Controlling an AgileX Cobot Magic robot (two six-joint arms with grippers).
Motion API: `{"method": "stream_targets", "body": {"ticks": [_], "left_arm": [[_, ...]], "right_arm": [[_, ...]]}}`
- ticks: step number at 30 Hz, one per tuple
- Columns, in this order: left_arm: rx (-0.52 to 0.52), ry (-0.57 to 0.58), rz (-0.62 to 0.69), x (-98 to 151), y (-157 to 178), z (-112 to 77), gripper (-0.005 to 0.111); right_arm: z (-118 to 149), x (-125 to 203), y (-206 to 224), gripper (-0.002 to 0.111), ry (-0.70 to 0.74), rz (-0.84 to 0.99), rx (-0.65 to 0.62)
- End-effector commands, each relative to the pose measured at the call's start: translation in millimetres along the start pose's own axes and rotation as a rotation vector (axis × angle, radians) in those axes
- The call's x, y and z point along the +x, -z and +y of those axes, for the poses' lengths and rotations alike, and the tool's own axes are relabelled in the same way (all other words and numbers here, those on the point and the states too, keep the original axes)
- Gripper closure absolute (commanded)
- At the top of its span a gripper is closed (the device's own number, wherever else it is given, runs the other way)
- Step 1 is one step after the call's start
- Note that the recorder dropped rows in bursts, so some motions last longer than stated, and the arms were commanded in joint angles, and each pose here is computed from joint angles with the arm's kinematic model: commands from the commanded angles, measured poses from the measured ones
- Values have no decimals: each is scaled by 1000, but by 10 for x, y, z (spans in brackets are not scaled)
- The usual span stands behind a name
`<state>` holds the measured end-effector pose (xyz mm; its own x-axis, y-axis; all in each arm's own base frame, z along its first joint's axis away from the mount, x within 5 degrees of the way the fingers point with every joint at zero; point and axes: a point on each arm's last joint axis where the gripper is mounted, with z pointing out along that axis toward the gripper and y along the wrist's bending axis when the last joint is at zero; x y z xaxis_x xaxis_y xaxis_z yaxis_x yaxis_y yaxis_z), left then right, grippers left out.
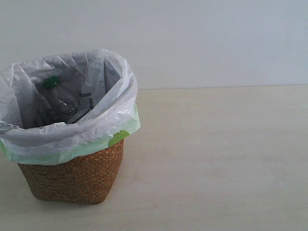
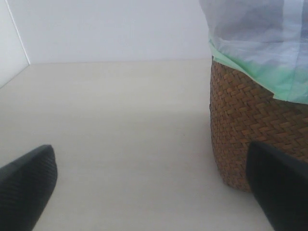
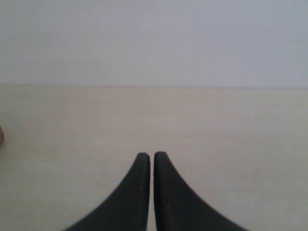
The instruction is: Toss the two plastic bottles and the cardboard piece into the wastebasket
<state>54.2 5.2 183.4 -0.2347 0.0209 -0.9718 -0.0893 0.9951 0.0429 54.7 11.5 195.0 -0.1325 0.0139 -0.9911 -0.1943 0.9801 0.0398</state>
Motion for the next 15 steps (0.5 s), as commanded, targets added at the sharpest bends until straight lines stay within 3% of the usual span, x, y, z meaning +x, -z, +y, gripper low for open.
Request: {"method": "stream_targets", "body": {"ticks": [1,15], "left_arm": [[-2,11,-15,-21,6,2,-1],[-2,11,-15,-21,6,2,-1]], "right_arm": [[-6,127,8,108,38,125,4],[-3,127,8,108,8,125,3]]}}
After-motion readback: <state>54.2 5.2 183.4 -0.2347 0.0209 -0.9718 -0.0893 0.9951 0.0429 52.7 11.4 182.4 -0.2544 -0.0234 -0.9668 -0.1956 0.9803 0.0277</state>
